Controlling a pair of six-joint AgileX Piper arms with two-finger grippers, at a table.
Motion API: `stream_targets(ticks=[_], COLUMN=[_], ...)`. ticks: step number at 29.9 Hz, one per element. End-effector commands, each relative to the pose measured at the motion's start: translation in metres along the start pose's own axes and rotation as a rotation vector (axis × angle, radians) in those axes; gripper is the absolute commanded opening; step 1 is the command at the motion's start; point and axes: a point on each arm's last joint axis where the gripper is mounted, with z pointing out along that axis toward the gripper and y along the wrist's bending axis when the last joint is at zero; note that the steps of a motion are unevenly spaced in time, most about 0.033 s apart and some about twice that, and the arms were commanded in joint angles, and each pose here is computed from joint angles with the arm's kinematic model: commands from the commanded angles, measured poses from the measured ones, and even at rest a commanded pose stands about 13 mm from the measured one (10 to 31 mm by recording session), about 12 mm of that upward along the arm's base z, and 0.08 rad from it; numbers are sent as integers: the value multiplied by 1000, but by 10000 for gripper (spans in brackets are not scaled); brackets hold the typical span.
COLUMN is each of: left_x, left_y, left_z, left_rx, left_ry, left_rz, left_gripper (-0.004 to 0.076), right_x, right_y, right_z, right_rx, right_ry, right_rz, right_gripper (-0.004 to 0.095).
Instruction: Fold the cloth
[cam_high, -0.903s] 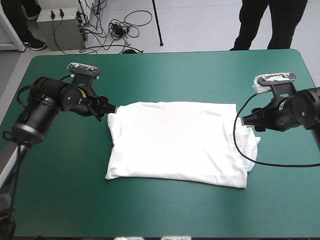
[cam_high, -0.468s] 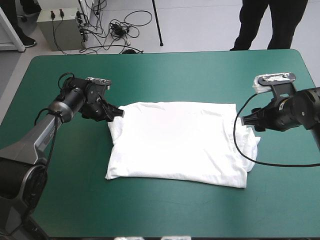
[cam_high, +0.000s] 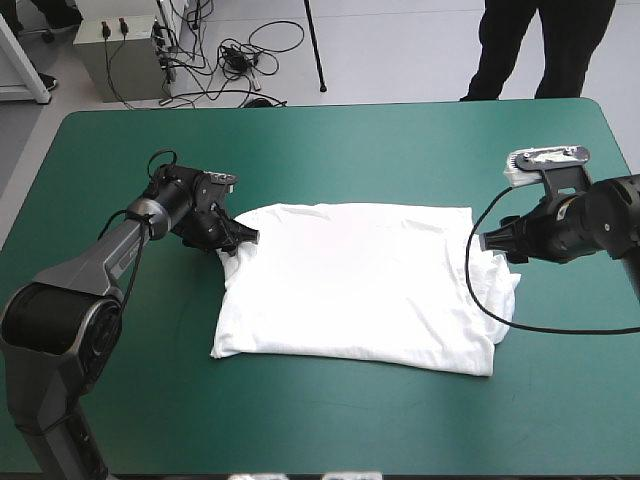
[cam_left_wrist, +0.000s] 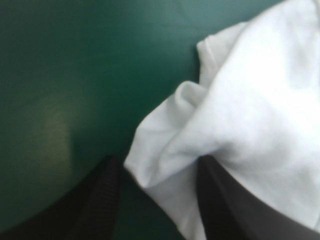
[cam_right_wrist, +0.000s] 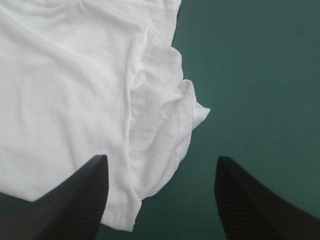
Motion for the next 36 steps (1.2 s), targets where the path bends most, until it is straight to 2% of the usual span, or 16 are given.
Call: stream_targets(ticks=[1, 2, 4, 5, 13, 19, 26, 31, 36], left_x=[-9, -10, -10, -11, -18, -9, -8, -10, -11], left_y=[0, 0, 0, 0, -14, -63, -103, -109, -111], left_z=[-20, -21, -21, -23, -83, -110, -78, -40, -31], left_rx=[5, 6, 8, 10, 111, 217, 239, 223, 225], left_ry=[-101, -106, -108, -107, -195, -226, -165, -71, -60], left_rz=[-12, -12, -14, -13, 1, 104, 188, 192, 199], left_gripper=[190, 109, 5, -6, -9, -9, -9, -9, -4], right_x=[-1, -1, -1, -1, -1, -1, -1, -1, -1], right_y=[2, 2, 2, 2, 1, -2, -3, -3, -3], right_z=[-17, -17, -17, -17, -17, -14, -14, -15, -15], right_rx=[-20, -24, -26, -26, -13, 16, 33, 31, 31], right_ry=[-58, -58, -58, -58, -58, -49, -50, -51, -51], right_rz=[-15, -17, -18, -18, -24, -33, -38, -37, -37], right_gripper=[581, 581, 581, 580, 581, 581, 581, 581, 581])
